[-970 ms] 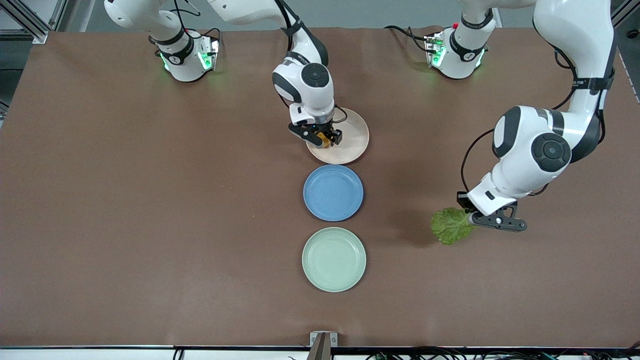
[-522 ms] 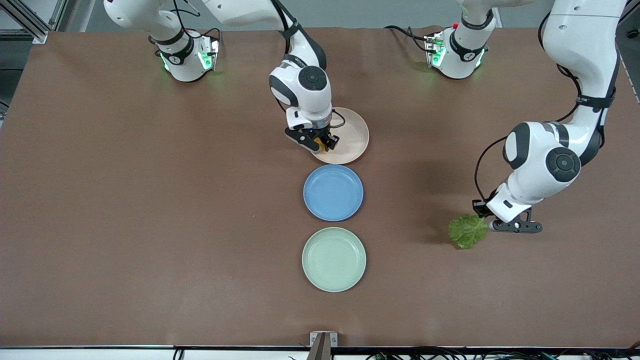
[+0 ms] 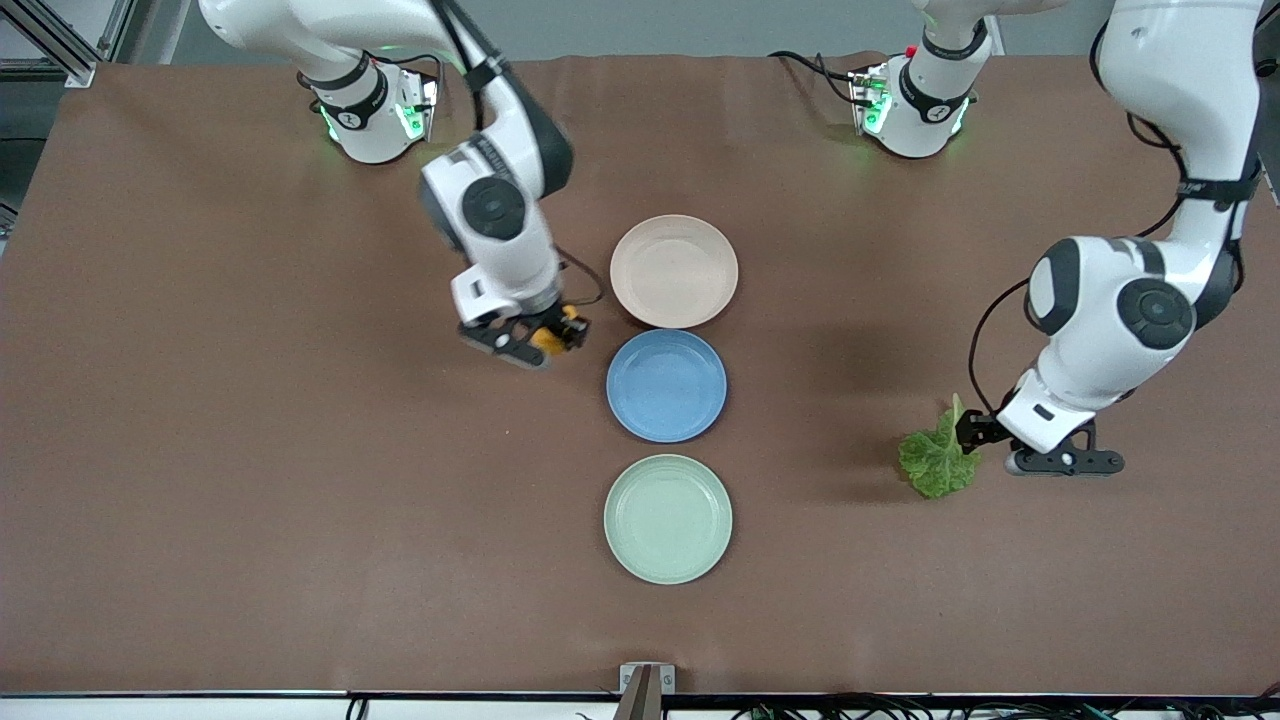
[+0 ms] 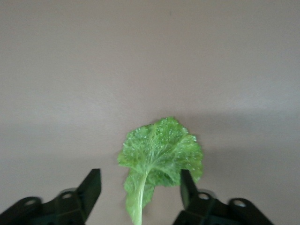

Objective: Pick lemon and lettuce from plates
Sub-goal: 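Carry the lettuce aside with the left gripper while the right gripper lifts the lemon, then lower the lemon onto the table with the right gripper and release it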

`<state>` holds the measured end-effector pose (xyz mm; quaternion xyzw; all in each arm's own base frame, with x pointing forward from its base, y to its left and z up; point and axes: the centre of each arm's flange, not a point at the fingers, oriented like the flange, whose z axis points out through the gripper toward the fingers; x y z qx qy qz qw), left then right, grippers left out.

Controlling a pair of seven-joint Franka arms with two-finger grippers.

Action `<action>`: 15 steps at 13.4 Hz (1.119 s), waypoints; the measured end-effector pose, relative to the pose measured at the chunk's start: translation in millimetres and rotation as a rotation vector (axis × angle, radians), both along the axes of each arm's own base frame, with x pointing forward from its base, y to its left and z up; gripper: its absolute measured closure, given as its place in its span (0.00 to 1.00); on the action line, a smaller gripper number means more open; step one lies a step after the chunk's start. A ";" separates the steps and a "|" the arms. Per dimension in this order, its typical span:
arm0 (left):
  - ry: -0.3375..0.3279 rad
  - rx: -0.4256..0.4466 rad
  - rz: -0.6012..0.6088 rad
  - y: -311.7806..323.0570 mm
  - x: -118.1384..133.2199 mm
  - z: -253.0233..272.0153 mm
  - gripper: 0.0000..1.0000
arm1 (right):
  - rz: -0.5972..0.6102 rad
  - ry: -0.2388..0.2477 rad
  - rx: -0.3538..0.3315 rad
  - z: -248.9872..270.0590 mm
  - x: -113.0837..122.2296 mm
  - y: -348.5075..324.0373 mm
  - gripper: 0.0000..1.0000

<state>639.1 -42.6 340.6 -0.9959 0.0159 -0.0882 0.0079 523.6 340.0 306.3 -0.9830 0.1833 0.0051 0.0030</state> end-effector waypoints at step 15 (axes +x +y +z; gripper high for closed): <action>0.206 -0.011 0.009 8.5 -100.9 320.6 0.00 | 0.300 0.030 -0.011 -112.3 75.7 -317.3 0.39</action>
